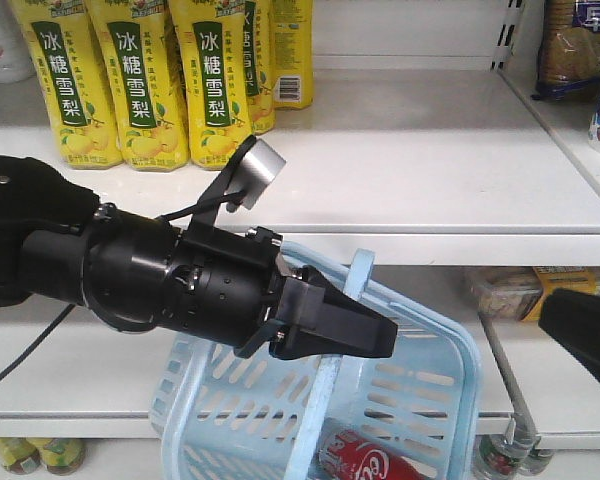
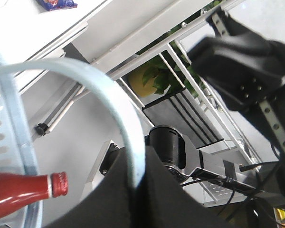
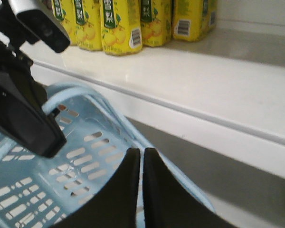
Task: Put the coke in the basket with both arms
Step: 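Withdraw the right gripper from the basket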
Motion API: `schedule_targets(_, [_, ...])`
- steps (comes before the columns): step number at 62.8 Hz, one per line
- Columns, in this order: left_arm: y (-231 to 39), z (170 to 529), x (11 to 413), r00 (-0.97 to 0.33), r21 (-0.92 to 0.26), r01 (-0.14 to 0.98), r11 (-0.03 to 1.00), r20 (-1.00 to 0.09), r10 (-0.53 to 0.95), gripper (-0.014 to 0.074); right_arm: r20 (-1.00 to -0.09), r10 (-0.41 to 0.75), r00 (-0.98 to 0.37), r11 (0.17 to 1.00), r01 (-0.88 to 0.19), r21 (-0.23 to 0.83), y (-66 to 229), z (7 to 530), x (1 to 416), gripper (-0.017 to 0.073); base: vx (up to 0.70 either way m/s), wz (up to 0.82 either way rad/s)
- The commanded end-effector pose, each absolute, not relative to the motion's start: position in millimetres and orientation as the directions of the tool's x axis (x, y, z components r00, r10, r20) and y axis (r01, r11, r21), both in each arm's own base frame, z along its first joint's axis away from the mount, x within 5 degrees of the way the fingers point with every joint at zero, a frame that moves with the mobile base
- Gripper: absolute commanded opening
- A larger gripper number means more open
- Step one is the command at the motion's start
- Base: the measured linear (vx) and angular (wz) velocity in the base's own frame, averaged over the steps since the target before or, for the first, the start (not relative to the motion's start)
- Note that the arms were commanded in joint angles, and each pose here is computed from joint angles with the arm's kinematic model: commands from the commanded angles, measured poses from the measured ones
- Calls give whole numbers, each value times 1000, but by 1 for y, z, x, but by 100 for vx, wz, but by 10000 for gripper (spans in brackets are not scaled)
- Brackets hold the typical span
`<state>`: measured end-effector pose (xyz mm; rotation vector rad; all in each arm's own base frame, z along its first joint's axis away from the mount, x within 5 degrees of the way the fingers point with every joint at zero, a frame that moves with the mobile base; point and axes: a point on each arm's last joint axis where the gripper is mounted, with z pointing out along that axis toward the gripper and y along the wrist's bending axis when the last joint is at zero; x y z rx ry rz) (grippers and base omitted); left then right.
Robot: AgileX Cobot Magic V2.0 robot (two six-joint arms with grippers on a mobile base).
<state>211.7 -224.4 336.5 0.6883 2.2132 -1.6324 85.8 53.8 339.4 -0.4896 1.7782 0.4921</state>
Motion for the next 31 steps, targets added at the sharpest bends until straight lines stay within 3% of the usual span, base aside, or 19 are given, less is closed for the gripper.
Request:
schedule_targets(1, [-222, 371, 204, -827, -817, 563, 127, -553, 107, -6, -961, -82, -263, 872, -486, 58, 44, 344, 75, -4, 0, 0])
schedule_targets(10, [-222, 371, 204, -827, -817, 563, 127, -553, 107, -6, -945, -157, -286, 930, -365, -44, 27, 339, 61, -3, 0, 0])
schedule_targets(19, [-222, 371, 204, -827, -817, 563, 127, -553, 107, -6, -945, -137, -297, 962, -268, -55, 16, 338, 52, -3, 0, 0])
schedule_targets(31, [-222, 371, 204, -827, -817, 563, 127, -553, 107, -6, -929, -157, -334, 969, -236, -79, 11, 333, 46, -3, 0, 0])
